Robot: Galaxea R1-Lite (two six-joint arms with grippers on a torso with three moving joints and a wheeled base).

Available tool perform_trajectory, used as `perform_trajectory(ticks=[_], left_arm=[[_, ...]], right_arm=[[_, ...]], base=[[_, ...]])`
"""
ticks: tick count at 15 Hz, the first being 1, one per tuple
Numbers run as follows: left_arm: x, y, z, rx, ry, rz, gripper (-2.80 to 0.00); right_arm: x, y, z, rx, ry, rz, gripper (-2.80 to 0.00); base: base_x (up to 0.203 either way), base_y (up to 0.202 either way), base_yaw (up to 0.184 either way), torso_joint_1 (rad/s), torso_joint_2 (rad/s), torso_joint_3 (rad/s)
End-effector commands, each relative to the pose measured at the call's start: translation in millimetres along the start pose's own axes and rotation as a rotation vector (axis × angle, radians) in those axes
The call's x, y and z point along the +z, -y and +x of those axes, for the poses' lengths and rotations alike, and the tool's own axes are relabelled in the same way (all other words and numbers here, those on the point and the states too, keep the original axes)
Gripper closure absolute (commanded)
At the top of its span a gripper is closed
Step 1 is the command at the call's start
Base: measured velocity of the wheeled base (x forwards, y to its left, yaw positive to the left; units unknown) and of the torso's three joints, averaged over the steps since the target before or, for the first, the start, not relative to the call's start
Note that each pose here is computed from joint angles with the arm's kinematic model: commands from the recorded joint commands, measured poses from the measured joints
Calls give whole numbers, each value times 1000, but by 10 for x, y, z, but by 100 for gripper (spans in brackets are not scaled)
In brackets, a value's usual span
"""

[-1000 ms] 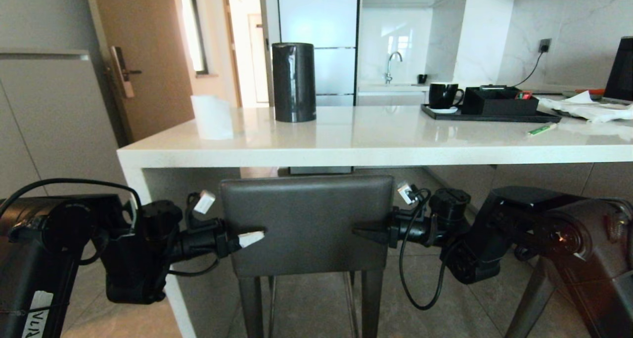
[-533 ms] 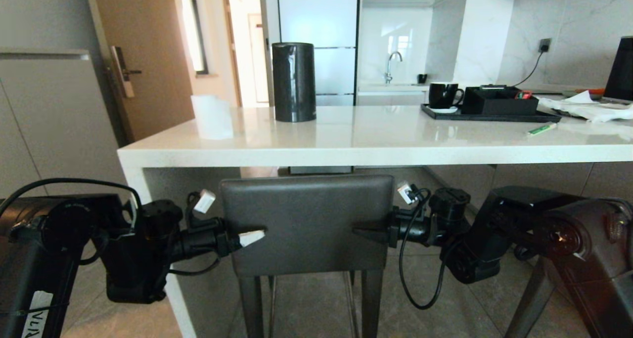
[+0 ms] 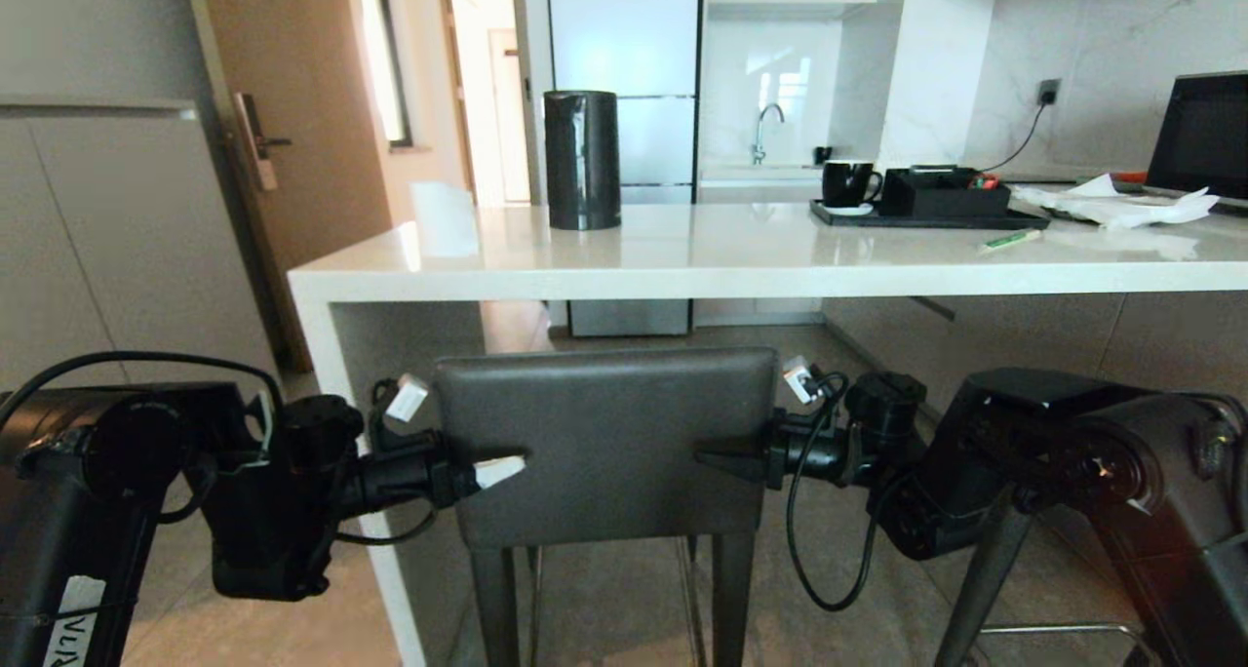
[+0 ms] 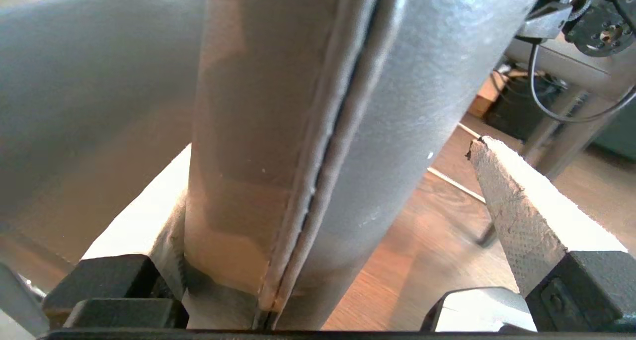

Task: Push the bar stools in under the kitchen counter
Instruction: Pull the gray chair out from under the dining table

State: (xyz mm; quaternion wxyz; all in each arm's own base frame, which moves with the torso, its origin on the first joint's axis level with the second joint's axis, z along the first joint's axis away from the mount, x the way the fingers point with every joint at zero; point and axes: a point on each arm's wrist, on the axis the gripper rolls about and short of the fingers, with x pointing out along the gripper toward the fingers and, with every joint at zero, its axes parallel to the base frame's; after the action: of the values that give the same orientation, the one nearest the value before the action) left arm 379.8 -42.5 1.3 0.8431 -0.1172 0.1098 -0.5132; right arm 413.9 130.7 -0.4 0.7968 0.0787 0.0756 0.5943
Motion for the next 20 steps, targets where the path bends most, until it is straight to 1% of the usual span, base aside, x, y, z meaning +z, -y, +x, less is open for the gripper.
perform_trajectory(ticks=[1, 7, 13, 16, 17, 20], left_arm=[[12, 5, -3, -7, 3, 6, -280], [31, 28, -2, -10, 4, 9, -280], [90, 89, -3, -17, 8, 19, -280], [73, 107, 5, -19, 3, 14, -280], [71, 116, 19, -23, 1, 22, -280], [60, 138, 32, -29, -3, 24, -280]], right_arm=[[9, -1, 4, 7, 4, -7, -280], [13, -8, 0, 7, 3, -6, -280], [49, -36, 3, 10, 7, -13, -280], [38, -53, -9, 10, 4, -10, -280], [48, -56, -9, 11, 7, -13, -280], [58, -72, -18, 11, 8, -14, -280]], base=[[-192, 0, 2, 2, -7, 2], [-193, 0, -2, 3, 2, 4], [-195, 0, 0, 1, 5, 2], [-195, 0, -3, 3, 0, 1], [-191, 0, -1, 2, 7, 4], [-194, 0, -1, 0, 1, 4]])
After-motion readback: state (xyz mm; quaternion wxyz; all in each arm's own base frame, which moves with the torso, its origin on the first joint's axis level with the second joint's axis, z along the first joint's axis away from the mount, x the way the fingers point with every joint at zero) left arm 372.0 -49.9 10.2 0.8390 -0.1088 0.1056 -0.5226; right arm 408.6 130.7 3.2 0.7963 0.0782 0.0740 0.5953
